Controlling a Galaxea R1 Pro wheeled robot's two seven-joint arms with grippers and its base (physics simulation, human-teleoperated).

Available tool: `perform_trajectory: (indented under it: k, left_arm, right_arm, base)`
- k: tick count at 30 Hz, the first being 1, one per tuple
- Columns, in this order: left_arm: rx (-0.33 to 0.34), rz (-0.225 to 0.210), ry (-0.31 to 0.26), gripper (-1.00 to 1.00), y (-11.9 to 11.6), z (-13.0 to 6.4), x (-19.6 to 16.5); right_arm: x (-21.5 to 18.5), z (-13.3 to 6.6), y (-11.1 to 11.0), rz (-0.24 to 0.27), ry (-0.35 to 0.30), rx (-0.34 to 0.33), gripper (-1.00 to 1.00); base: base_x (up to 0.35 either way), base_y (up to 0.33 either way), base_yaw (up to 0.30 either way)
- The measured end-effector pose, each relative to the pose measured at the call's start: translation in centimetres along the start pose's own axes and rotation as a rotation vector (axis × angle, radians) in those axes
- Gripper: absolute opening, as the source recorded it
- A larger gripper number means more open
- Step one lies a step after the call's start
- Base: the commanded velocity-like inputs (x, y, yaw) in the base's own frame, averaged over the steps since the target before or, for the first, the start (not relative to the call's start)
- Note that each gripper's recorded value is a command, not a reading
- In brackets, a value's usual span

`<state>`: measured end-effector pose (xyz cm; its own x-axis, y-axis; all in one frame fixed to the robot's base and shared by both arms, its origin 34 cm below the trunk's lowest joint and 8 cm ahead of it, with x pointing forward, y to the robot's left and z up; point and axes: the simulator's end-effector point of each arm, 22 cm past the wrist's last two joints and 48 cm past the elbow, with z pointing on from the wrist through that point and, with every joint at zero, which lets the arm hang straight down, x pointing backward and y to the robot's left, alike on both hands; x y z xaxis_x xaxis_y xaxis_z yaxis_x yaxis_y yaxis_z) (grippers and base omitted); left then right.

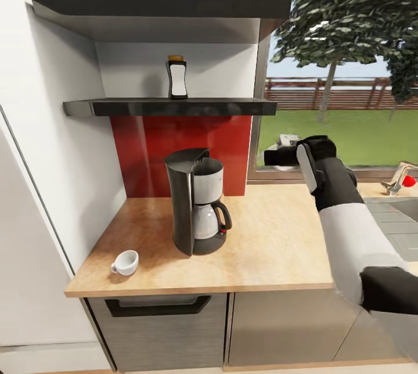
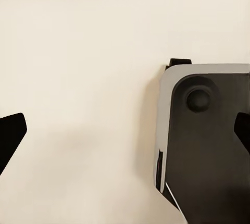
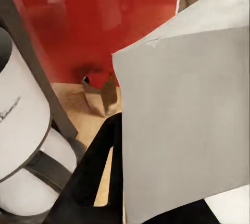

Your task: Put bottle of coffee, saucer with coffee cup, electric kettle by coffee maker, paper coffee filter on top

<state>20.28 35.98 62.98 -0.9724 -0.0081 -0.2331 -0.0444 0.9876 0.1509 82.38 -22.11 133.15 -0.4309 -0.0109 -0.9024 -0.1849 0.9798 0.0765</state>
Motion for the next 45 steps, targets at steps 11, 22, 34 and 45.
perform_trajectory:
  k: [11, 22, 34, 45]
  left_arm:
    - [0.001, 0.0, 0.002, 1.0, -0.1, 0.0, 0.1]
    - [0.001, 0.0, 0.004, 1.0, 0.0, 0.0, 0.2]
    - [0.001, 0.001, 0.003, 1.0, 0.0, 0.0, 0.2]
    - [0.0, 0.0, 0.003, 1.0, 0.1, 0.0, 0.2]
  right_arm:
    - [-0.6, 3.0, 6.1, -0.006, 0.199, -0.099, -1.0]
    - [0.4, 3.6, 11.4, -0.03, 0.279, -0.157, -1.0]
    - [-2.9, 2.3, 12.6, -0.054, 0.246, -0.158, -1.0]
    - [-4.2, 1.8, 12.0, -0.083, 0.226, -0.126, -1.0]
  base:
    - [0.0, 0.0, 0.0]
    - [0.0, 0.0, 0.0]
    - [0.0, 0.0, 0.0]
    - [0.0, 0.0, 0.0]
